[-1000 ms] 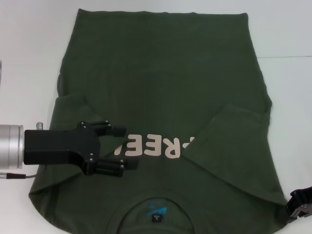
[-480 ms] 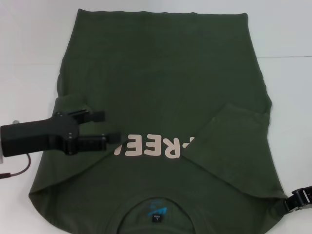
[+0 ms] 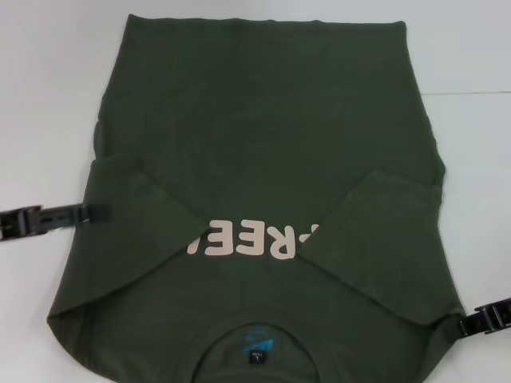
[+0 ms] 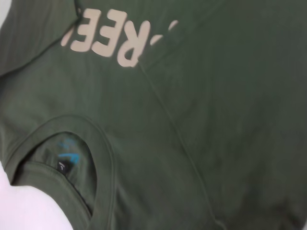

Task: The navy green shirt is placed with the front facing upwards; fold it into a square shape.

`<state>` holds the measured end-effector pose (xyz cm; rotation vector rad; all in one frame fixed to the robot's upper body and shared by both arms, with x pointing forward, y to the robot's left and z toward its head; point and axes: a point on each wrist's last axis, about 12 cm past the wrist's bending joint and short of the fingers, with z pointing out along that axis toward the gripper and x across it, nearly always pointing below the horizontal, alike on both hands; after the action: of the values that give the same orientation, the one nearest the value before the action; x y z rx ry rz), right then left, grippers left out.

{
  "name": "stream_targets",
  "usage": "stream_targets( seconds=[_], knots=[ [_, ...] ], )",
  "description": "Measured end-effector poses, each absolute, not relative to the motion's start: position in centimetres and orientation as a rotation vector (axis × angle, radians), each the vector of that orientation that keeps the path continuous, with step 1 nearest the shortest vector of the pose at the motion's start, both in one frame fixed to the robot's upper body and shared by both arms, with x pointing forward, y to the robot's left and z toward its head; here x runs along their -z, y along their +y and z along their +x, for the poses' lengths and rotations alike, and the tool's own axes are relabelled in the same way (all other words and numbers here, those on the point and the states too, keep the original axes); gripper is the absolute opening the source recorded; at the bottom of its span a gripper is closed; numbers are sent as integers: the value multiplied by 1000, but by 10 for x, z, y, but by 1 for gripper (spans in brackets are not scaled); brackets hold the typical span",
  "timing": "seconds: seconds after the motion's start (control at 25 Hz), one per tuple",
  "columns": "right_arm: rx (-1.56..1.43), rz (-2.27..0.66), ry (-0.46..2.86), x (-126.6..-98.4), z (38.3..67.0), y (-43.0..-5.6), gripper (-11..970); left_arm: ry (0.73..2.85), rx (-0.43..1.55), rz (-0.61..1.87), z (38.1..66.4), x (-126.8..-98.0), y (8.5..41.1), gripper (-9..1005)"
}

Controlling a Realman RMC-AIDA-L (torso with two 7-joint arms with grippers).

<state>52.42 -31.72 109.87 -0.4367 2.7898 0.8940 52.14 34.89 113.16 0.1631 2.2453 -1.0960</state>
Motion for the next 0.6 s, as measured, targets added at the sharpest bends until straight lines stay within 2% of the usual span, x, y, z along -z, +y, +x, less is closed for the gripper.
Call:
stream_targets(
  seconds=[0.28,0.6],
  knots=[
    [-898,-507,2740,-1103,530,-311,46,2488,1032,-130,513,-1131,371,949],
    [-892,-556,2712,-1107,534,-308,47,2660,1000,-247,514,-1123,369,949]
  ],
)
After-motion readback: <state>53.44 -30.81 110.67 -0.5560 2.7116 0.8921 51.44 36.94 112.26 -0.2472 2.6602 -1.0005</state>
